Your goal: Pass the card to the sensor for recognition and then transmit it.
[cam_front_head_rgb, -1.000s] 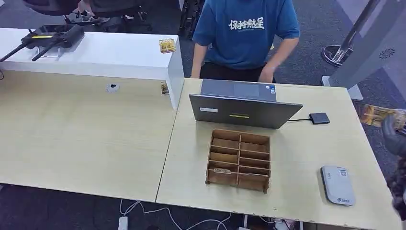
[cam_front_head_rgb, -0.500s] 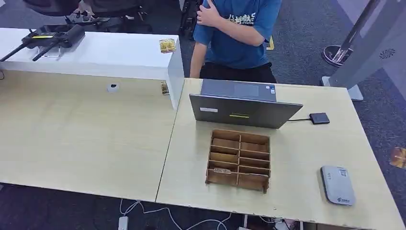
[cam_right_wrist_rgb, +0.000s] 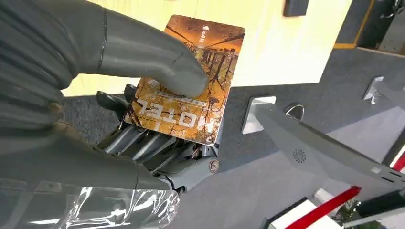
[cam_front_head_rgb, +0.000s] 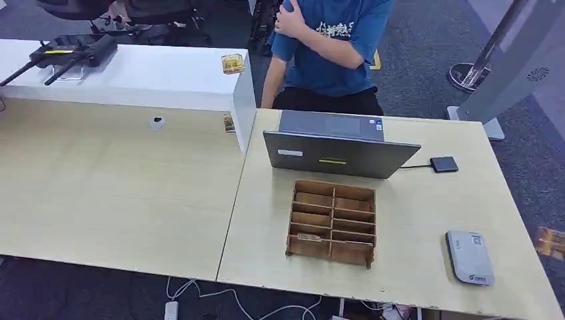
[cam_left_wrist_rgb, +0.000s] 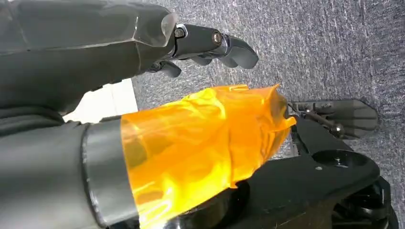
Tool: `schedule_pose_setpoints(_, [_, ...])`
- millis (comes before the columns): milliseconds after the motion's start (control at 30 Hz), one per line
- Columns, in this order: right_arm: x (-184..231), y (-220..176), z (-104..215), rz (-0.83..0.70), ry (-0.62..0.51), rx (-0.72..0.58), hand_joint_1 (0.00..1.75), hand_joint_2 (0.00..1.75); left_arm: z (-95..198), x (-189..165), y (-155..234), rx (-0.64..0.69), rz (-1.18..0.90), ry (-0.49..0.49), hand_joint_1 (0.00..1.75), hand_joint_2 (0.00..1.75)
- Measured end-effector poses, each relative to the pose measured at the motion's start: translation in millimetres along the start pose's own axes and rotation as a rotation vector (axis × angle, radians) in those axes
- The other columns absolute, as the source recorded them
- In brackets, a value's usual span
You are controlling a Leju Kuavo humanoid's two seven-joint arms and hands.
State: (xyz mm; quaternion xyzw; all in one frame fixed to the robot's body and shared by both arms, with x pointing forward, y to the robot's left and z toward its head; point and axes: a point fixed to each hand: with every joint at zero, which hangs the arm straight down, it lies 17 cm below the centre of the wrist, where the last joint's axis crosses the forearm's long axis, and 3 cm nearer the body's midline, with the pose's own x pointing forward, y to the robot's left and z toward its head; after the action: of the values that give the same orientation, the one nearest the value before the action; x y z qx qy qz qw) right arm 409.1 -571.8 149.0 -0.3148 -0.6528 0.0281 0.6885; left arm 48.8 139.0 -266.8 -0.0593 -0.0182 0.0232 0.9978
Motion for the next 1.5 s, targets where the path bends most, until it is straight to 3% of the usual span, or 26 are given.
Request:
schedule_pose_setpoints(467, [2.0,42.4,-3.0,0.048,0.005,0.074,1.75,1.75,0.0,0.0,0.5,0.003,-0.012,0.004,0.0,0.0])
schedule_pose_setpoints(1500, [1.3,75.4,3.1,0.051,0.004,0.141,1.75,1.75,-0.1,-0.9,0.8,0.004,-0.016,0.008,0.0,0.0])
